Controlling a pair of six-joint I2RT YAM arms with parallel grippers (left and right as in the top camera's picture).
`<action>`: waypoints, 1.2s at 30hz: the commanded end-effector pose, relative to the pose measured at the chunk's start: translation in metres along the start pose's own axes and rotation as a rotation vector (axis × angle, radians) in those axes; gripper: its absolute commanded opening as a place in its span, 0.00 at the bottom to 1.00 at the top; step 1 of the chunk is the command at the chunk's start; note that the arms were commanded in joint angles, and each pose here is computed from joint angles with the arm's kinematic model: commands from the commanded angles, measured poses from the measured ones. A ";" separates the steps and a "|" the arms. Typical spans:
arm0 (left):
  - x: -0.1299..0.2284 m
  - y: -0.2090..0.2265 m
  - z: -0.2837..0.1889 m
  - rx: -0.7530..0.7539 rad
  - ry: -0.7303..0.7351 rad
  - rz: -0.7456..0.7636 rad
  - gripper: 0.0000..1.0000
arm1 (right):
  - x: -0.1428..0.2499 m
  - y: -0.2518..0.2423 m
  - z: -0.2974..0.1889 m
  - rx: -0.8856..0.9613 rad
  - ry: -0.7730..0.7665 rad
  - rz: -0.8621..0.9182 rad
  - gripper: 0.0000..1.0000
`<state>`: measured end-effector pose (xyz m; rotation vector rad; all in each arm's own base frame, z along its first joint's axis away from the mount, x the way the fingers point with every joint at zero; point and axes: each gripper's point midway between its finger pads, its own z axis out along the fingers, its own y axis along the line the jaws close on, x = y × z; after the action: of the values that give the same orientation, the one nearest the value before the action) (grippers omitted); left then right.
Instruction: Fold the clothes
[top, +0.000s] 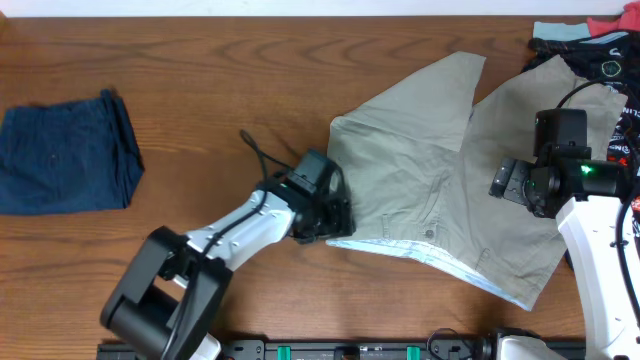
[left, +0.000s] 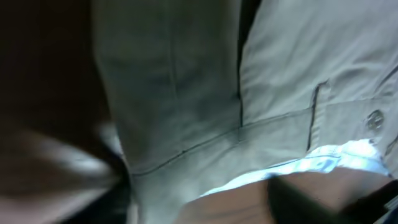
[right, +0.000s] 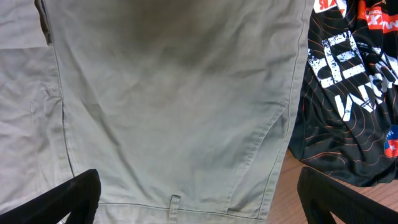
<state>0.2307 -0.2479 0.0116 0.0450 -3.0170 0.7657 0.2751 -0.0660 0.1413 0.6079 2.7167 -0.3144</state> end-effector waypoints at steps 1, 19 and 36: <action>0.002 0.004 0.003 -0.033 0.009 0.027 0.06 | -0.004 -0.006 -0.001 0.017 -0.011 0.028 0.99; -0.131 0.161 -0.243 -0.557 -0.635 -0.257 0.06 | 0.022 0.060 -0.014 -0.346 0.120 -0.025 0.99; -0.068 0.144 -0.220 -0.340 -0.297 -0.385 0.98 | 0.018 0.076 -0.012 -0.386 0.098 -0.081 0.99</action>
<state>0.3196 0.0036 0.1468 0.8217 -3.3095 0.1292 0.2876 0.0048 0.1374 0.4687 2.7767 0.1998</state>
